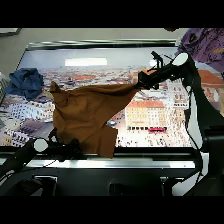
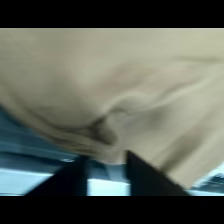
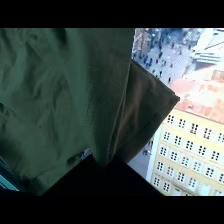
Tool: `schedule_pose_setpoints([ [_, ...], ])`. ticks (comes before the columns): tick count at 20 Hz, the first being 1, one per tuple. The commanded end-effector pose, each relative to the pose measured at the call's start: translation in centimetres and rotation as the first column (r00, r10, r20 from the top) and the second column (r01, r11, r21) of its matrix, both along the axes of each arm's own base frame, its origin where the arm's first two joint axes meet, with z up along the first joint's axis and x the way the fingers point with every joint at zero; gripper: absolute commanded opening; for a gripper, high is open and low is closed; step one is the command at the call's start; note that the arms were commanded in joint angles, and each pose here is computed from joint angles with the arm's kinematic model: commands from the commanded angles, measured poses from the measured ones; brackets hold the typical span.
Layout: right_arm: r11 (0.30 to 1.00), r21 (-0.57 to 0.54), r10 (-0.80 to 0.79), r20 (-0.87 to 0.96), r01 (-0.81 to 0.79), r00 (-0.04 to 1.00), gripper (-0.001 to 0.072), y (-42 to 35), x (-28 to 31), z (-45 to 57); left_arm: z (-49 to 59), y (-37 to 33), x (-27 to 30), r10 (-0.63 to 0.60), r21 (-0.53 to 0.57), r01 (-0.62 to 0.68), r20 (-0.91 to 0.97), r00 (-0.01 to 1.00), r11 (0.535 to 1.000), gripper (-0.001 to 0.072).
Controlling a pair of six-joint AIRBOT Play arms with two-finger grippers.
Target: Fold the clothes and pants, and hang the long-sleeved shirts on hangers.
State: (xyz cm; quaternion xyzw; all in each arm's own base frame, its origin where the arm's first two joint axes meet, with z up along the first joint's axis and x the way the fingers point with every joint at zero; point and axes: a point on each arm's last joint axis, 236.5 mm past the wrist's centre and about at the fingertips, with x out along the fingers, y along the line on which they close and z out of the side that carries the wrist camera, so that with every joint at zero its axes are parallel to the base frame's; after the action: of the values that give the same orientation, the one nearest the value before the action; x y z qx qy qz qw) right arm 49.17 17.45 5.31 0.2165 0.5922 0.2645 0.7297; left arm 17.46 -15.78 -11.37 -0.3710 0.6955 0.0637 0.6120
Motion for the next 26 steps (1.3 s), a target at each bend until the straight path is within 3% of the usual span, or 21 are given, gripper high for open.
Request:
schedule_pose_setpoints([
  [1, 1.000, 0.000, 0.003, -0.003, -0.003, 1.000, 0.0031, 0.0, -0.1, 0.0, -0.1, 0.2, 0.8, 0.036, 0.008, -0.036, 0.021, 0.999, 0.999, 0.0077],
  [2, 1.000, 0.000, 0.006, -0.006, -0.006, 1.000, 0.0031, 0.0, -0.2, 0.0, -0.1, 0.2, 1.1, 0.041, 0.008, -0.041, 0.031, 0.999, 0.999, 0.0017],
  [7, 1.000, 0.001, 0.000, 0.027, 0.000, 1.000, 0.0030, -0.1, -0.2, 1.4, 0.4, 0.3, 2.3, 0.037, 0.013, -0.038, 0.076, 0.996, 0.999, 0.0016],
  [10, 0.999, -0.008, -0.043, 0.136, 0.045, 0.990, 0.0029, -0.6, 0.9, 4.3, 4.5, 1.2, 6.9, -0.040, 0.079, 0.020, 0.260, 0.965, 0.997, 0.0015],
  [12, 0.995, -0.028, -0.087, 0.256, 0.097, 0.963, 0.0028, -1.5, 2.0, 7.5, 10.5, 3.4, 12.0, -0.086, 0.168, 0.011, 0.442, 0.893, 0.986, 0.0015],
  [15, 0.977, -0.088, -0.129, 0.476, 0.192, 0.870, 0.0028, -4.2, 2.8, 14.4, 24.3, 8.0, 18.5, -0.196, 0.324, -0.060, 0.700, 0.687, 0.944, 0.0015],
  [18, 0.944, -0.121, -0.133, 0.714, 0.308, 0.687, 0.0028, -7.5, 0.6, 25.3, 40.2, 12.2, 19.5, -0.290, 0.414, -0.222, 0.853, 0.435, 0.883, 0.0015],
  [22, 0.899, -0.035, -0.136, 0.926, 0.438, 0.353, 0.0028, -10.8, -8.8, 40.2, 59.5, 14.9, 12.6, -0.372, 0.353, -0.426, 0.927, 0.042, 0.833, 0.0015],
  [26, 0.893, 0.089, -0.155, 0.981, 0.442, 0.115, 0.0028, -11.7, -20.2, 48.7, 67.2, 15.9, 4.3, -0.359, 0.236, -0.494, 0.918, -0.170, 0.837, 0.0015],
])
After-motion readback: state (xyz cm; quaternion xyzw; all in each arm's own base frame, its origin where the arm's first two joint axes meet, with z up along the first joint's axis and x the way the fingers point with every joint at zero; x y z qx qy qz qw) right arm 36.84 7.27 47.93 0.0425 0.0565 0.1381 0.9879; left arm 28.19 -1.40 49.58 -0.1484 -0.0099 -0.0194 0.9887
